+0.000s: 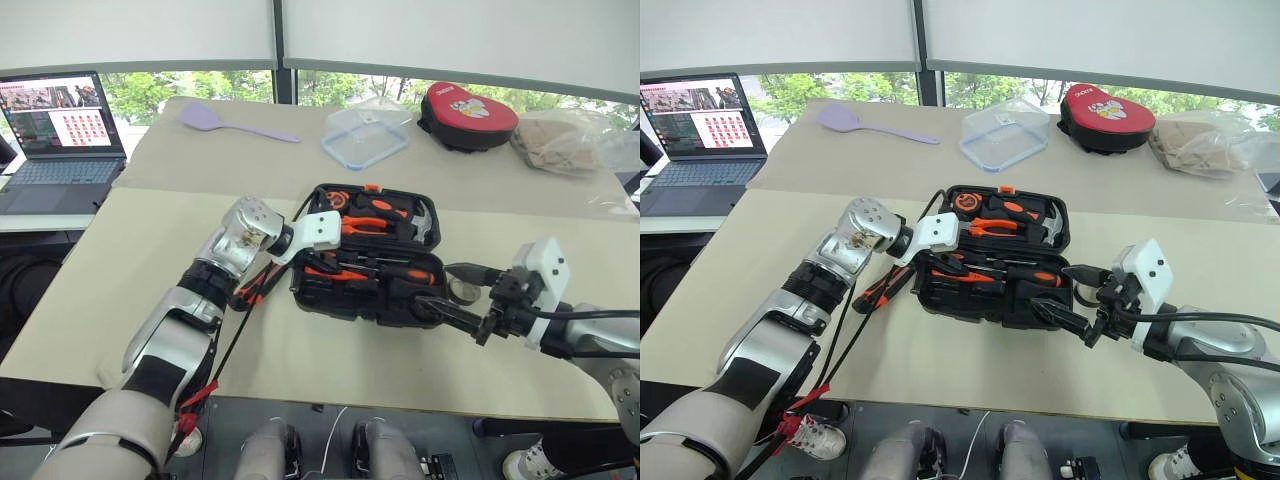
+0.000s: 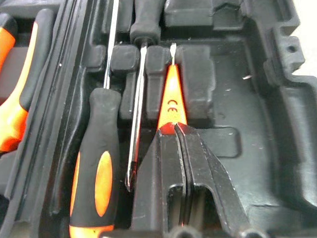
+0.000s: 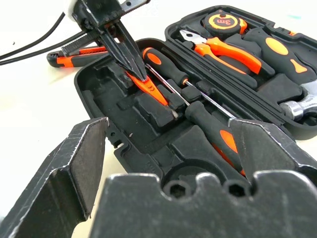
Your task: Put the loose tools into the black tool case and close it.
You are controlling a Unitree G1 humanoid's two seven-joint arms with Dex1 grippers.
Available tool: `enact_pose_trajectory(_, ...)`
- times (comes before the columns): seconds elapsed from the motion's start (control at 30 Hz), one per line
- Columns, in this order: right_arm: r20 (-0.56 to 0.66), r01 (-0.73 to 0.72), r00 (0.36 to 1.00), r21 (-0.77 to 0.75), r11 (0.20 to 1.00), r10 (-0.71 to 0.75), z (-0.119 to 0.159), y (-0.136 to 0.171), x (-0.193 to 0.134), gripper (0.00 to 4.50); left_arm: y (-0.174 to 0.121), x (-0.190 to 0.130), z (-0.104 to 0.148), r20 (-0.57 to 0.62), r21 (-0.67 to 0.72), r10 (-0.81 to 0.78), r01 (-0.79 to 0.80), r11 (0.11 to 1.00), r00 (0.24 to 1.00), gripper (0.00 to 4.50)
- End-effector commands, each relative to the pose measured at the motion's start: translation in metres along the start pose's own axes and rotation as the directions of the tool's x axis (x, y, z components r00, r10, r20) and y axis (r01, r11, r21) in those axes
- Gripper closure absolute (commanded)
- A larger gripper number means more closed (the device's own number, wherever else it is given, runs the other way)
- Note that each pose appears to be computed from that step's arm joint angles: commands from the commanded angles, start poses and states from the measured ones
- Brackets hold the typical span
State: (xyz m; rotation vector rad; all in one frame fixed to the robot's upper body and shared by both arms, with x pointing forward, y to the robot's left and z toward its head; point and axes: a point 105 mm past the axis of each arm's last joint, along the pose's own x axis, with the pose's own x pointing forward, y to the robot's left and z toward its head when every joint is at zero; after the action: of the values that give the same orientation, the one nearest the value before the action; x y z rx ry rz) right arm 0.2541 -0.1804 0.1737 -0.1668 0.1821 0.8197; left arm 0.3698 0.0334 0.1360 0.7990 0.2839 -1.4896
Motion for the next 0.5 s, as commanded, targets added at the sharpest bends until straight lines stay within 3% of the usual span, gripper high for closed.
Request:
enact_pose_trajectory(0.03,0.035,-0.005,0.999,-0.048,0.999,0.006,0.011,0.003,-0.003,0.00,-0.005,0.009,-0.015,-0.059,-0.018,-0.015,0.014,1.000,0.998,4.43)
enact_pose_trajectory(0.23,0.032,-0.005,0.999,-0.053,0.999,0.006,0.012,0.002,-0.003,0.00,-0.002,-0.001,-0.014,-0.035,-0.030,0.011,-0.012,0.999,0.999,4.43)
enact_pose_trajectory(0.37,0.036,0.005,0.999,-0.070,0.998,-0.002,0.015,-0.001,-0.005,0.00,0.007,-0.051,0.005,0.101,-0.116,0.104,-0.092,0.989,0.989,4.43)
enact_pose_trajectory(0.4,0.037,0.004,0.999,-0.073,0.997,-0.002,0.016,-0.003,-0.005,0.00,0.004,-0.069,0.008,0.134,-0.149,0.127,-0.107,0.983,0.983,3.94)
enact_pose_trajectory(0.47,0.034,-0.009,0.999,-0.079,0.997,0.012,0.018,-0.004,-0.006,0.00,-0.007,-0.095,0.006,0.151,-0.204,0.169,-0.137,0.969,0.974,3.46)
enact_pose_trajectory(0.5,0.031,-0.018,0.999,-0.083,0.996,0.021,0.018,-0.004,-0.006,0.00,-0.013,-0.103,0.004,0.144,-0.226,0.188,-0.153,0.962,0.972,3.02)
